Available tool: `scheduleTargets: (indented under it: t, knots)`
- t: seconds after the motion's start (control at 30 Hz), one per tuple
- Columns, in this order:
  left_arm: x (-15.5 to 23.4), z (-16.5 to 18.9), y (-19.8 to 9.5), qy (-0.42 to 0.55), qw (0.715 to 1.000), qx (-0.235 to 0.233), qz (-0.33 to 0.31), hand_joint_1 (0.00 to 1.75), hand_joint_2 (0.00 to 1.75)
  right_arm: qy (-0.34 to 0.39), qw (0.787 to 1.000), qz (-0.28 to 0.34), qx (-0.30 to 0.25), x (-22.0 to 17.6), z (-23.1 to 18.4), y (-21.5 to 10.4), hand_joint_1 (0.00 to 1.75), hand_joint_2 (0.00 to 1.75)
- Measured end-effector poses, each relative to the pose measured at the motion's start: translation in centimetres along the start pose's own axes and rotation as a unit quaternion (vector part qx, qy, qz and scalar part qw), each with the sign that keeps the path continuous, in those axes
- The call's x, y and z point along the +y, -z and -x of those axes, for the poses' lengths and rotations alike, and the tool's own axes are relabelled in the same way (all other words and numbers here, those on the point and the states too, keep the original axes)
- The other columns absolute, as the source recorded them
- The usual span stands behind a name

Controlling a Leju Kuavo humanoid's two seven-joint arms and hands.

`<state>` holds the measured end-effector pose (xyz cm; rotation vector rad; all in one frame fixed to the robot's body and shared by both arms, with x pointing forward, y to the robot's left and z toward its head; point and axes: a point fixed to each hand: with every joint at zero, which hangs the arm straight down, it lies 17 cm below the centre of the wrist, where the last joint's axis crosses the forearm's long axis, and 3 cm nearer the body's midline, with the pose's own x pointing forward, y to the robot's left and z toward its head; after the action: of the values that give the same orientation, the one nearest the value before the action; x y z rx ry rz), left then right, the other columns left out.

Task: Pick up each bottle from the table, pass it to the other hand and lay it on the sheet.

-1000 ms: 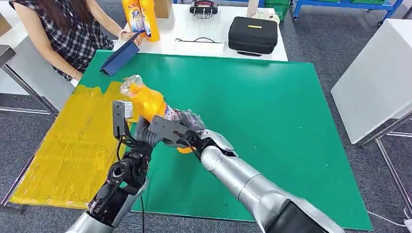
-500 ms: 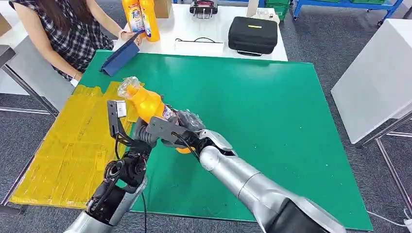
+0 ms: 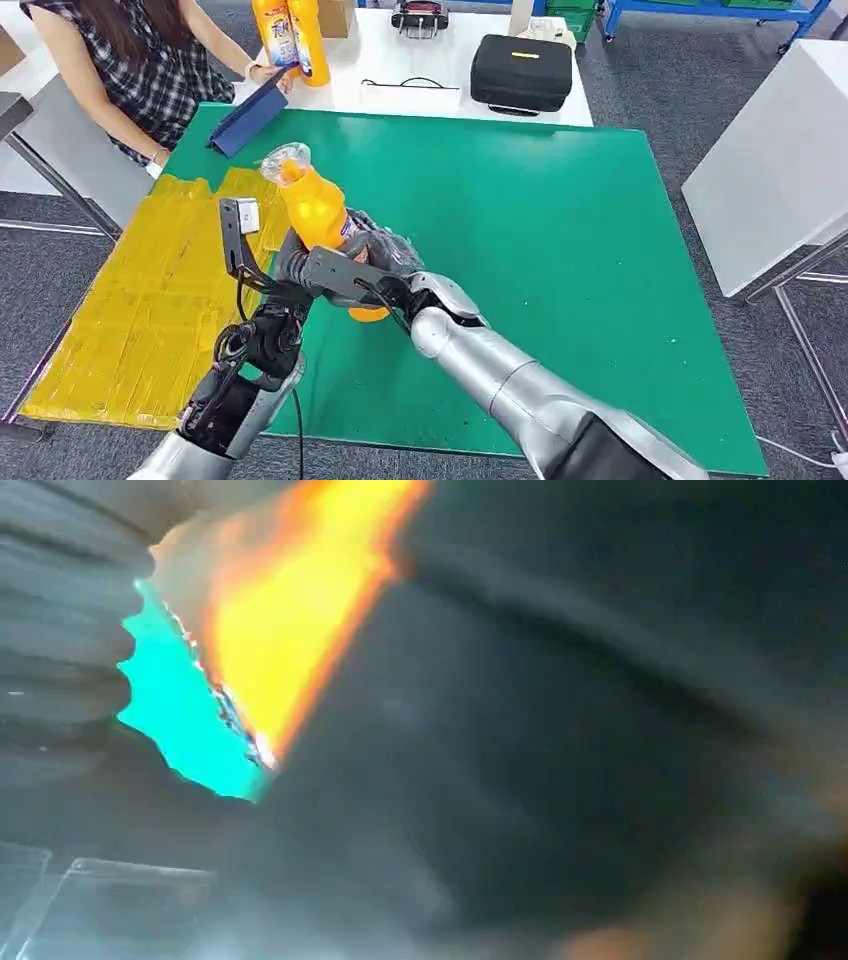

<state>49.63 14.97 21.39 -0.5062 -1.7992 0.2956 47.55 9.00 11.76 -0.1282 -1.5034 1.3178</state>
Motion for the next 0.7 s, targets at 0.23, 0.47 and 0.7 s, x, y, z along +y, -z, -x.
scheduleTargets:
  t: [0.23,0.47,0.7]
  knots:
    - [1.7,-1.8,0.0,0.028,0.999,-0.036,-0.021,1.75,1.75,0.027,0.999,0.042,0.014,-1.4,3.1,-0.9,0.00,0.00]
    - [4.6,-3.6,-0.3,0.092,0.991,-0.075,-0.059,1.75,1.75,0.056,0.995,0.075,0.037,-3.5,6.6,-2.1,0.00,0.00]
    - [8.8,-7.3,-0.5,0.309,0.927,-0.157,-0.142,1.75,1.75,0.073,0.993,0.096,0.003,-5.1,6.5,-3.0,0.00,0.00]
